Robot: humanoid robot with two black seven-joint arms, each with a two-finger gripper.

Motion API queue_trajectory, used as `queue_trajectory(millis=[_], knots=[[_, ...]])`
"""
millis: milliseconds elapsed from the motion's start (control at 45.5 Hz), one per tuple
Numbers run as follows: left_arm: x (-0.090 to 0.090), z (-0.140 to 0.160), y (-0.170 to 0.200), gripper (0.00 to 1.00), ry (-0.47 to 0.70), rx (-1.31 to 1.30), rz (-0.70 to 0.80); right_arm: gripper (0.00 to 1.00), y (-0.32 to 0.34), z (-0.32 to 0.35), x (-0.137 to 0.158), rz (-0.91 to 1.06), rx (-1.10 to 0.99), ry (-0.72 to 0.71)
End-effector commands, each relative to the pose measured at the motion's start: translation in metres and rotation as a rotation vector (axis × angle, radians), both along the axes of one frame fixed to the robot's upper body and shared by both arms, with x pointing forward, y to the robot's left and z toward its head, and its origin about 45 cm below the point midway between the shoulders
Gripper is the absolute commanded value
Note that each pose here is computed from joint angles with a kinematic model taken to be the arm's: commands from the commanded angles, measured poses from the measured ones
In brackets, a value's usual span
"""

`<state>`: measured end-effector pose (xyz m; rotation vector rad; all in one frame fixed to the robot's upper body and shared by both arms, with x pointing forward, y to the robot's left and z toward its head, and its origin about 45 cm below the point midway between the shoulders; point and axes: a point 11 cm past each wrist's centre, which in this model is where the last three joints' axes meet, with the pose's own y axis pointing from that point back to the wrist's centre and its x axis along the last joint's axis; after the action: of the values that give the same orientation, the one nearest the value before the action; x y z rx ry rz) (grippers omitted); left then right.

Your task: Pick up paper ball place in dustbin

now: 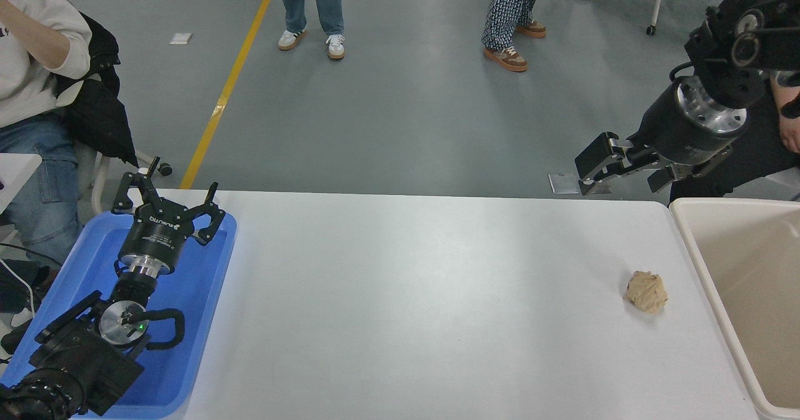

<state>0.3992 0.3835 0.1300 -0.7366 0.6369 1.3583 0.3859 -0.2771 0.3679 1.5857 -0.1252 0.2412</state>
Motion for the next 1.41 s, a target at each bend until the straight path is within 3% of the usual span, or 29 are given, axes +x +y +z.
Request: queue_trajectory(millis=[0,1385], knots=[[0.0,0.0,0.0,1.0,0.001,-0.001,0.0,1.0,-0.001,-0.001,0.0,-0.003,0.002,0.003],[0.0,0.0,0.0,1.0,0.0,0.0,0.0,1.0,-0.017,-0.019,-0.004,-0.046,0.012,0.032]])
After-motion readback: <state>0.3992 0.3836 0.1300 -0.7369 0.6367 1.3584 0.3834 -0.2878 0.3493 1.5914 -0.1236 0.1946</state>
